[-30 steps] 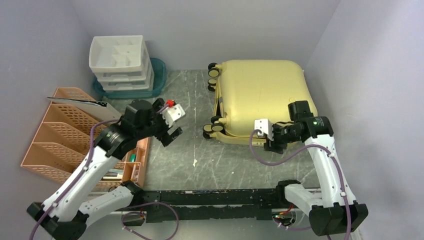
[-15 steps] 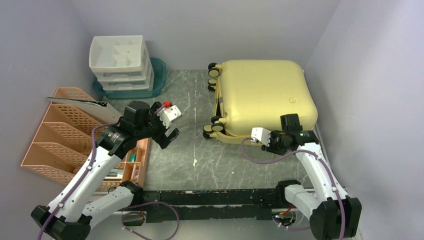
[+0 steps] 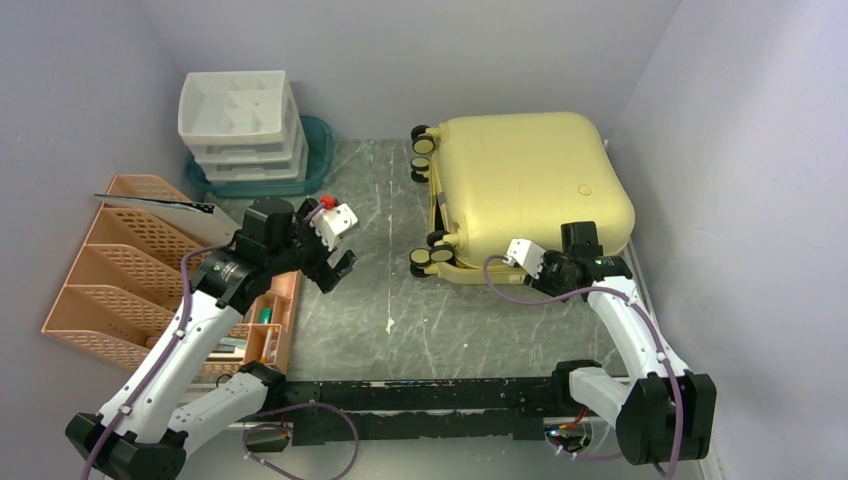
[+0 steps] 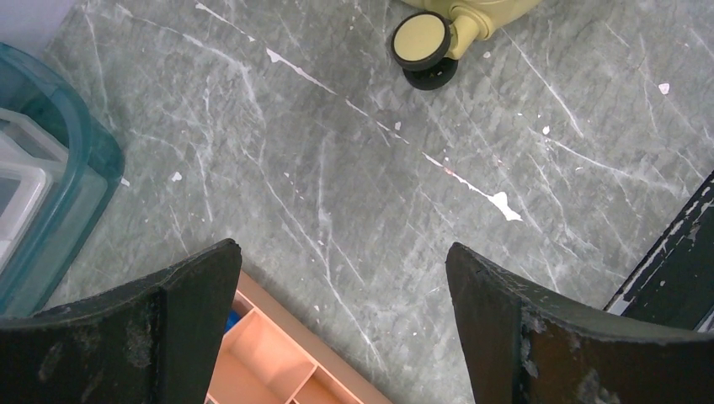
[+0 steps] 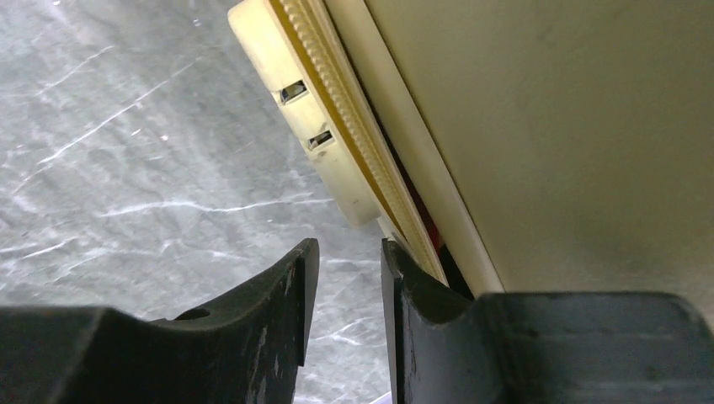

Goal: Open, take out, and arrange the luggage
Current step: Adjust the luggage at the center of the board.

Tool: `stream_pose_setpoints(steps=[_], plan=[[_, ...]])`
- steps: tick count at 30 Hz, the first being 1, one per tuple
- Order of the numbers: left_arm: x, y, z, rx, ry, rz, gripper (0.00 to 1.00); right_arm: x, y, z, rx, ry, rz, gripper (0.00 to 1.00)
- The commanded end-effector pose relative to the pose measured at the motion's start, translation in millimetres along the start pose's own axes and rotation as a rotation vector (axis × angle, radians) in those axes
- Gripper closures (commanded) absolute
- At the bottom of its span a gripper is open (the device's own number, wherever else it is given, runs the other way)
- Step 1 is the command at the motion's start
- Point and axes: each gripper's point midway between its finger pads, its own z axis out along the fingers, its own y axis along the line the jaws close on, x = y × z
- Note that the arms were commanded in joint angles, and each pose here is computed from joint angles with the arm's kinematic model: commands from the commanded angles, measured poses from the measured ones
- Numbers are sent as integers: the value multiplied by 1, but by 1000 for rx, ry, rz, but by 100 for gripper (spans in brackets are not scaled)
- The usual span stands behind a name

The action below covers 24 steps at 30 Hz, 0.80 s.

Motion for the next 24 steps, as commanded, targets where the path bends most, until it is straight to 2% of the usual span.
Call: stream_pose_setpoints(steps=[1,8,11,14,24], plan=[[-23,4,-2,-1,-71,15,4,-52,-93,-16,321,-177,-21,62],[-57,28,6,-41,-60,52,4,-74,-87,-21,230,-262,-1,62],[-56,33,8,-68,-57,45,3,-89,-55,-30,90,-347,-75,57],[-47,35,10,-107,-73,32,3,-103,-31,-44,-11,-426,-105,48],[-30,75,9,-417,-183,-18,4,-165,-56,-112,92,-711,109,29]])
